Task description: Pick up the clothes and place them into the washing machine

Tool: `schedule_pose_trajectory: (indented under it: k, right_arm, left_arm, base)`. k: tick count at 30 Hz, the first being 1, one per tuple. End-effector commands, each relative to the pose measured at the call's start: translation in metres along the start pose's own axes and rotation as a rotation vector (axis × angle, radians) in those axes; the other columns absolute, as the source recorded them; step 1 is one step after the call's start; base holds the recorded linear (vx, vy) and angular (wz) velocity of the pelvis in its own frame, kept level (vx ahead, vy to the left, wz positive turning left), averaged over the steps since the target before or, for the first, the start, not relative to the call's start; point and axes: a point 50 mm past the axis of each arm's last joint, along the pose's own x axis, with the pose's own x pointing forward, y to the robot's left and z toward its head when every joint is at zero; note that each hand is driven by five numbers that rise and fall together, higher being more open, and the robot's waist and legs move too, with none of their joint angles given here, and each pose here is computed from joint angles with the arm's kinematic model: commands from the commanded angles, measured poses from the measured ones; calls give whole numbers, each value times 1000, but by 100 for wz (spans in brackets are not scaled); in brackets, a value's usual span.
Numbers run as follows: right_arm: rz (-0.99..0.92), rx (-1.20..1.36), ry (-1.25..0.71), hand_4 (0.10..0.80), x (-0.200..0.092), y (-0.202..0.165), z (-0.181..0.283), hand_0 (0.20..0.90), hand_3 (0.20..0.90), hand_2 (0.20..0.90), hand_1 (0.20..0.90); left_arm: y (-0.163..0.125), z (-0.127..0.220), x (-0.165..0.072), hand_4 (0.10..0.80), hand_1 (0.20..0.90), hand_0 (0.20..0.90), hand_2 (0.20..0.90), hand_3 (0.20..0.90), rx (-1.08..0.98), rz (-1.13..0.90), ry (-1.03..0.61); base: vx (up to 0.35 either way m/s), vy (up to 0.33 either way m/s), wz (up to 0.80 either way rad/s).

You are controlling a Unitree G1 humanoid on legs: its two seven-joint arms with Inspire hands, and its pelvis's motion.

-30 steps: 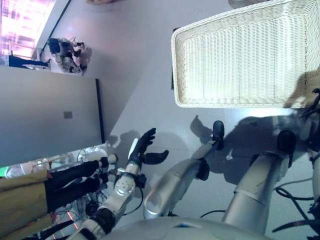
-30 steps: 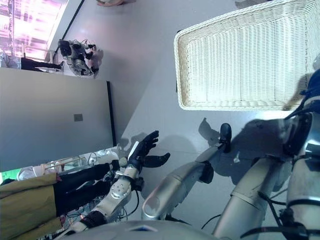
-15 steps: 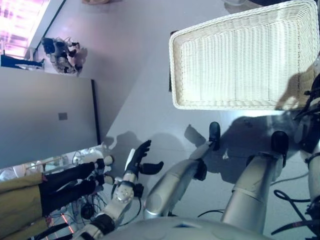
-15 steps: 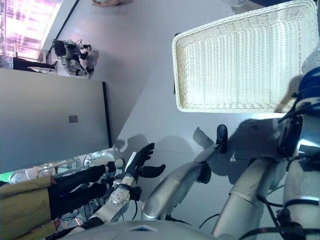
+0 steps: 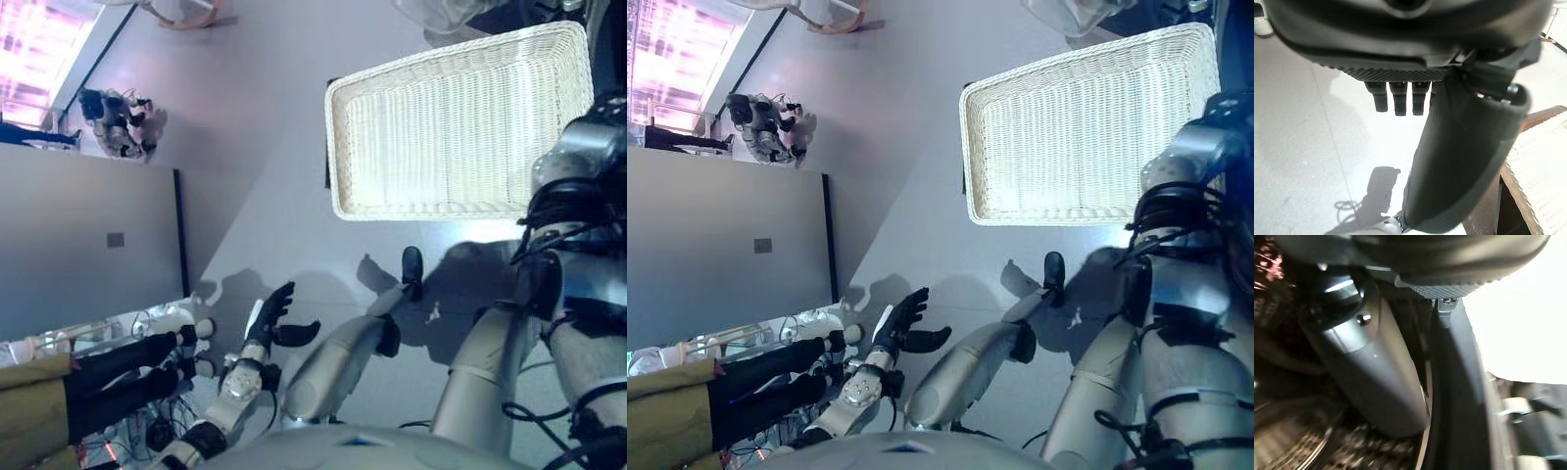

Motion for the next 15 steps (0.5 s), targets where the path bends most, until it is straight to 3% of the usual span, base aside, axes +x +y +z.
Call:
schedule_pose_trajectory:
  k: [1, 15]
  right_arm:
    - [230, -68, -2, 800, -10, 20, -5, 900, 900, 900, 900]
    - [158, -175, 231, 800, -52, -66, -63, 900, 900, 900, 900]
  left_arm:
    - [33, -14, 0, 800, 900, 900, 900, 900, -37, 148, 71]
    - [57, -20, 0, 800, 900, 900, 900, 900, -68, 229, 119]
  base:
    - [0, 0, 0]
    - [-7, -12, -7]
